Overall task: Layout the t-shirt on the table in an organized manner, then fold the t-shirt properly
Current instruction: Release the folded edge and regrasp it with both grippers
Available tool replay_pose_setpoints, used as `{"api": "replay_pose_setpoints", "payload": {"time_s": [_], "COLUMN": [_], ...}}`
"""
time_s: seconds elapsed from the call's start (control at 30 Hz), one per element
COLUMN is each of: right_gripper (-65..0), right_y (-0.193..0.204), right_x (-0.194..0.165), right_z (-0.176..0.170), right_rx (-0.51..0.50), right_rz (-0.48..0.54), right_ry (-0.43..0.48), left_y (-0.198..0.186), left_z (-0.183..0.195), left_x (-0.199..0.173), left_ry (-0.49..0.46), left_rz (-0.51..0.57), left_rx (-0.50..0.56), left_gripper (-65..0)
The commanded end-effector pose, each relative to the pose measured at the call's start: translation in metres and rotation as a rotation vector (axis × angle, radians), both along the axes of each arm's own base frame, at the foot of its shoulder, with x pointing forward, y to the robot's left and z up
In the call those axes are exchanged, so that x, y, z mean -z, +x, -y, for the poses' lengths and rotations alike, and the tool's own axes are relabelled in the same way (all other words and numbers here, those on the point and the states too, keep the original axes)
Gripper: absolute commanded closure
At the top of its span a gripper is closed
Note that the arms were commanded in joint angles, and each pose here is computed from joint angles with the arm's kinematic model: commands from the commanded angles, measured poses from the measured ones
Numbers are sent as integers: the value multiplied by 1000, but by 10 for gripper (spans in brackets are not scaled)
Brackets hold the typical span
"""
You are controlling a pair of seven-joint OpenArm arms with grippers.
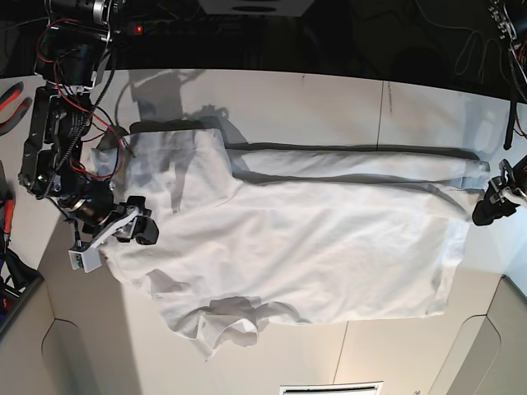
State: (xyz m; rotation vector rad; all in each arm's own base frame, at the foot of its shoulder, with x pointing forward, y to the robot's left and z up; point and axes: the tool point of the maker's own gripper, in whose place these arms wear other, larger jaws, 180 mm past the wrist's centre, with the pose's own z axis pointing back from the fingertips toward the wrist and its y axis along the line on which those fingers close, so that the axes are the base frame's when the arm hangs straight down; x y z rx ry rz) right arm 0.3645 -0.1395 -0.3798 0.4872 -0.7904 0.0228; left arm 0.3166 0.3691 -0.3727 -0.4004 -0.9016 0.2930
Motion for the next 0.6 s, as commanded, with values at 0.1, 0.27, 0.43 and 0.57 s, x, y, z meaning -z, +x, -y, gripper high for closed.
{"api": "replay_pose_setpoints", "payload": {"time_s": [0.1,0.27,0.43,0.57], "right_gripper": [-267,-267,-241,-220], "right_y": [-1,-10,-14,-30], "right_x": [-26,-22,-26,-28], "right_z": [0,0,-9,-23], "right_rx": [-63,-92,-116,-170], "right_rz": [0,-48,-50,-54], "right_ry": [-42,-67,0,95], "left_y": [9,9,7,6], "left_z": [-13,-18,-17,-11], "left_x": [-27,-33,-32,-33], "left_ry": [9,13,10,-32], "left_rz": [59,69,50,47], "left_rx": [5,1,13,26], "left_gripper": [-279,-279,-279,-279]}}
